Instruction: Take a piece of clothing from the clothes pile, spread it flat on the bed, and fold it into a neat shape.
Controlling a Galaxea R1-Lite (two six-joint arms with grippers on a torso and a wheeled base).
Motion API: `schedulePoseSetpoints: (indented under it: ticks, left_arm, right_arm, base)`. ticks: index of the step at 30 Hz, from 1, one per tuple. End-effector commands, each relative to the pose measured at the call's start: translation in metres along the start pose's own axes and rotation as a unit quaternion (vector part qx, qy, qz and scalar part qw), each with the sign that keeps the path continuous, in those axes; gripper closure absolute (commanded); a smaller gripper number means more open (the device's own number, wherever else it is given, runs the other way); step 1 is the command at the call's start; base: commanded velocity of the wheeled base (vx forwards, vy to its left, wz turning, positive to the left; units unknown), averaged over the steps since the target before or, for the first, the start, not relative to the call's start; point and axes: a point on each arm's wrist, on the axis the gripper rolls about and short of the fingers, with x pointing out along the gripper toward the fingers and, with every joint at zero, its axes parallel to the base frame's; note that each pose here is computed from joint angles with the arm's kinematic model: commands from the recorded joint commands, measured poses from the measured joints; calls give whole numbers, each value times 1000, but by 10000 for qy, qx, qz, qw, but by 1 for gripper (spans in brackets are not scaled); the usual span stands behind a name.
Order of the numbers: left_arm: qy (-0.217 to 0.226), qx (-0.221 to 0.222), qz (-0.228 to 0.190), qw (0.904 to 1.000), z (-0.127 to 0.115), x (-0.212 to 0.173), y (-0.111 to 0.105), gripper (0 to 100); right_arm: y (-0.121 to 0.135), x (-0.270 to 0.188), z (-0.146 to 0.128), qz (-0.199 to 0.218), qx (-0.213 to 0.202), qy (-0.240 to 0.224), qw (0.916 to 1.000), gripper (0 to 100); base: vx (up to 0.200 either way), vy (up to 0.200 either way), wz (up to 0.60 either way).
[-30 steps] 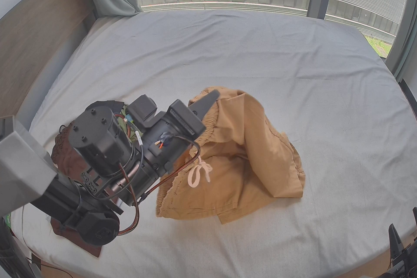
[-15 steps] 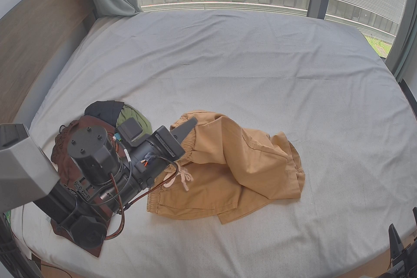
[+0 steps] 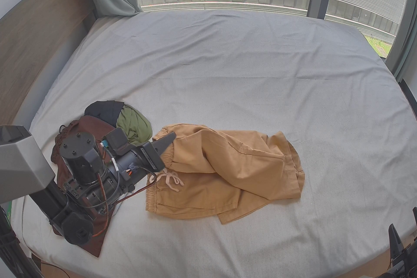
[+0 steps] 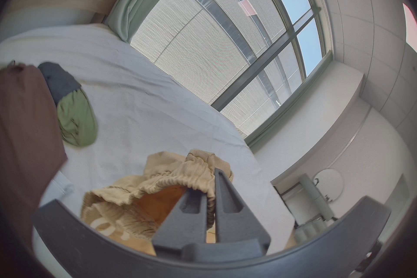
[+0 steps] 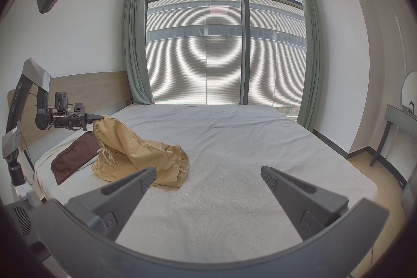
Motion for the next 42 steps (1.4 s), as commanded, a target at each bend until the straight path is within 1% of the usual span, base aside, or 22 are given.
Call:
schedulePoseSetpoints:
  ticks: [1,4,5,6,9,14,17,20,33,42]
  left_arm:
    - [-6,252,362,9990,2,0,24,100]
    - [-95,463,546,9974,7,2,37,100]
    - [-95,463,546,9974,7,2,37,100]
    - [-95,571,615,9964,8,3,42,100]
    - [-25,762,712,9945,5,2,48,100]
    - [41,774,766,9940,4,-5,48,100]
    - [-64,794,768,9939,10,-9,45,100]
    - [-45,774,823,9936,10,-12,48,100]
    - [-128,798,880,9928,15,-14,51,100]
    - [-83,786,906,9927,13,-12,53,100]
  right_arm:
    - [0,0,-5,7,-15,6,10000,0]
    - [0,0,-5,-1,-7,6,10000,0]
    - [0,0,-5,-1,-7,6,10000,0]
    - [0,0,-5,7,1,6,10000,0]
    - [0,0,-5,-1,8,6,10000,0]
    - [0,0,-5,-1,8,6,10000,0]
    - [0,0,-5,7,8,6,10000,0]
    - [0,0,-5,7,16,6,10000,0]
    - [0,0,-5,7,16,6,10000,0]
    - [0,0,-5,7,16,6,10000,0]
  base:
    - [0,0,0]
    - [0,0,0]
    - [0,0,0]
    - [0,0,0]
    - [0,0,0]
    - [0,0,0]
    - [0,0,0]
    - [0,0,0]
    - [0,0,0]
    - [0,0,0]
